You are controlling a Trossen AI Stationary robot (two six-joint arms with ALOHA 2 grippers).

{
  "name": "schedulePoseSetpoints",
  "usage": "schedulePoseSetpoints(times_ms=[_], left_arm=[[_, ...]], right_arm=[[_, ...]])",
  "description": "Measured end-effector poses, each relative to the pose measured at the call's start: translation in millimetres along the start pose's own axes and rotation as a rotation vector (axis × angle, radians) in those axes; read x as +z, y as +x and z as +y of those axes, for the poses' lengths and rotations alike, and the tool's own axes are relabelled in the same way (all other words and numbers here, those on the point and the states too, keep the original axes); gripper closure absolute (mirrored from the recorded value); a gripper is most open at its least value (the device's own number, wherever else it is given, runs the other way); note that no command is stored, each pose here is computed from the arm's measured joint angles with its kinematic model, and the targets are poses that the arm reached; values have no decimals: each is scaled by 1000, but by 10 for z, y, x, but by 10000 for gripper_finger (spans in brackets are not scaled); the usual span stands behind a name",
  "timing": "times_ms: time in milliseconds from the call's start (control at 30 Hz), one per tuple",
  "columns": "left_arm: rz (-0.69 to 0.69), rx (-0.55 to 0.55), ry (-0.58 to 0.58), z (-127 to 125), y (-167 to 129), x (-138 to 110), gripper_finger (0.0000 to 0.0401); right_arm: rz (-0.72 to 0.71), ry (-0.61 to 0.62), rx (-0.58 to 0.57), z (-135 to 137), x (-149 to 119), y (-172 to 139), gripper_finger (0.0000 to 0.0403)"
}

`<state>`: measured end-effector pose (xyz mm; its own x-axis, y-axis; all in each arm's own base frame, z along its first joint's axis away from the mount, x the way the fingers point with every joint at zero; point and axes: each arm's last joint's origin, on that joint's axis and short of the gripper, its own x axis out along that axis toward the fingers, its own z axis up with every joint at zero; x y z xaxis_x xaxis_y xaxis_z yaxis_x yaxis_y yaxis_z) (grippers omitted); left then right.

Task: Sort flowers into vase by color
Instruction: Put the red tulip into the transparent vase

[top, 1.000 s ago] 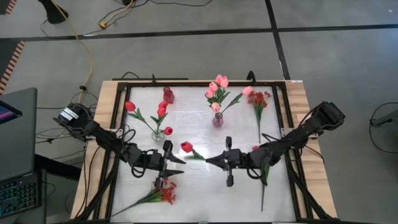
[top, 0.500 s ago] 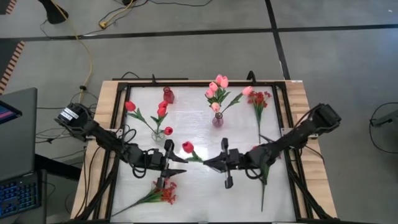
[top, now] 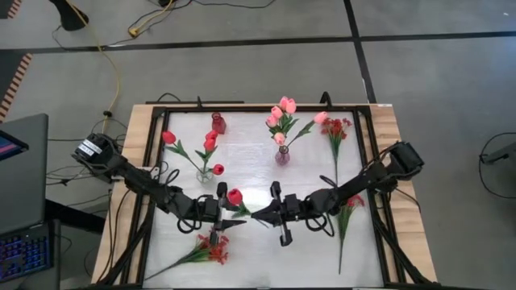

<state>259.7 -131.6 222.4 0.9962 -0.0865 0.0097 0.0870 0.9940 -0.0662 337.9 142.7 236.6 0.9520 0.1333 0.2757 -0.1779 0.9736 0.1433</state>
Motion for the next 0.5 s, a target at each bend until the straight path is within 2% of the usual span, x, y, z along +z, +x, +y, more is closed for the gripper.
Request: schedulePoseSetpoints(times_ms=[267, 500], left_arm=[[-15, -8, -4, 27, 14, 17, 274], [-7, -12, 2, 27, 13, 8, 274]], right_arm=[[-2, -46, -4, -20, -111, 242, 384], [4, -77, -8, -56, -107, 252, 384]])
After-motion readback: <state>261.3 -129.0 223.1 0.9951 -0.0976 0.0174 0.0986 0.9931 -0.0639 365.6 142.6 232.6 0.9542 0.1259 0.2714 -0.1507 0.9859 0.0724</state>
